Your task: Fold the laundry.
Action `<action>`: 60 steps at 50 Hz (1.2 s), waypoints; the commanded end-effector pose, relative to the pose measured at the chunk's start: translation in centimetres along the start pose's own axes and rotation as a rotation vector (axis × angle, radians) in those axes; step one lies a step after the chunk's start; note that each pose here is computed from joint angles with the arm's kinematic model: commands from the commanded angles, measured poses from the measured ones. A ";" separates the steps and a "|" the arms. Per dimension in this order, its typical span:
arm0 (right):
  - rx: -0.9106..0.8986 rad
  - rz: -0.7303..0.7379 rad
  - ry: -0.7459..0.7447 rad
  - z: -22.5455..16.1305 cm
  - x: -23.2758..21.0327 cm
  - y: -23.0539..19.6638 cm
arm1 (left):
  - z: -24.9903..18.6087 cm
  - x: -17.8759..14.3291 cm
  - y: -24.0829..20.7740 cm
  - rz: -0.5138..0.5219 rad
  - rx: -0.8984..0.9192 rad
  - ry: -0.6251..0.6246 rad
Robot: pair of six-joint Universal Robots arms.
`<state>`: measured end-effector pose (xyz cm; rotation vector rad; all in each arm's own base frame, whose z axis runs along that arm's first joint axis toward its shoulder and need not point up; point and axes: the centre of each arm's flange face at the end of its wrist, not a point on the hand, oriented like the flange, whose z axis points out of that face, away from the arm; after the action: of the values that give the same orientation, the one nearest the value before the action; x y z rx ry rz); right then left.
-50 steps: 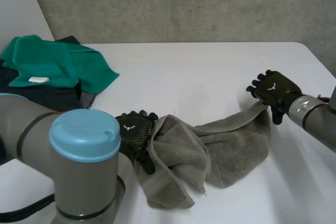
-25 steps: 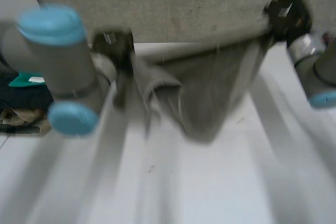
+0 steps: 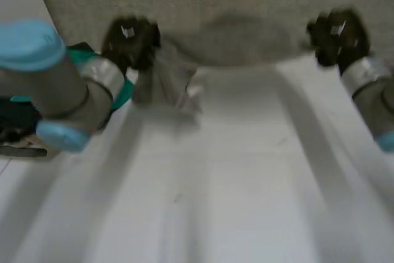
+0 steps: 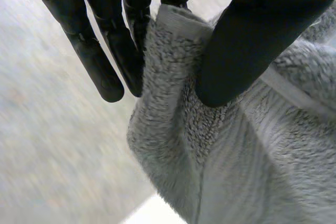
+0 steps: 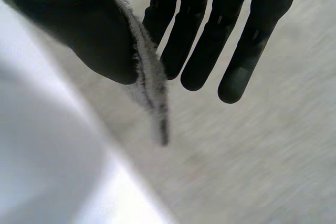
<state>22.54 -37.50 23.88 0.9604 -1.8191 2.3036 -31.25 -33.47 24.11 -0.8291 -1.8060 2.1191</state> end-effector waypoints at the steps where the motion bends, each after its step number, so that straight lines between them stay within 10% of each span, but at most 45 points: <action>1: -0.252 0.058 -0.131 -4.5 -4.1 6.4 | -4.4 3.7 7.5 0.075 -0.216 0.139; 12: -0.316 0.067 -0.120 -5.6 -2.8 6.7 | -8.8 3.1 4.7 0.021 -0.384 0.109; 28: -0.315 0.115 -0.096 -6.4 -1.6 5.3 | -10.8 3.3 4.9 -0.385 -0.488 -0.128; 60: -0.345 0.092 -0.093 -6.8 -0.7 6.8 | -3.3 2.7 9.0 -0.290 -0.429 -0.338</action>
<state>17.92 -32.89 16.86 0.9587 -2.2558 1.9240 -31.79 -30.07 14.46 -0.2965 -2.3657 1.7268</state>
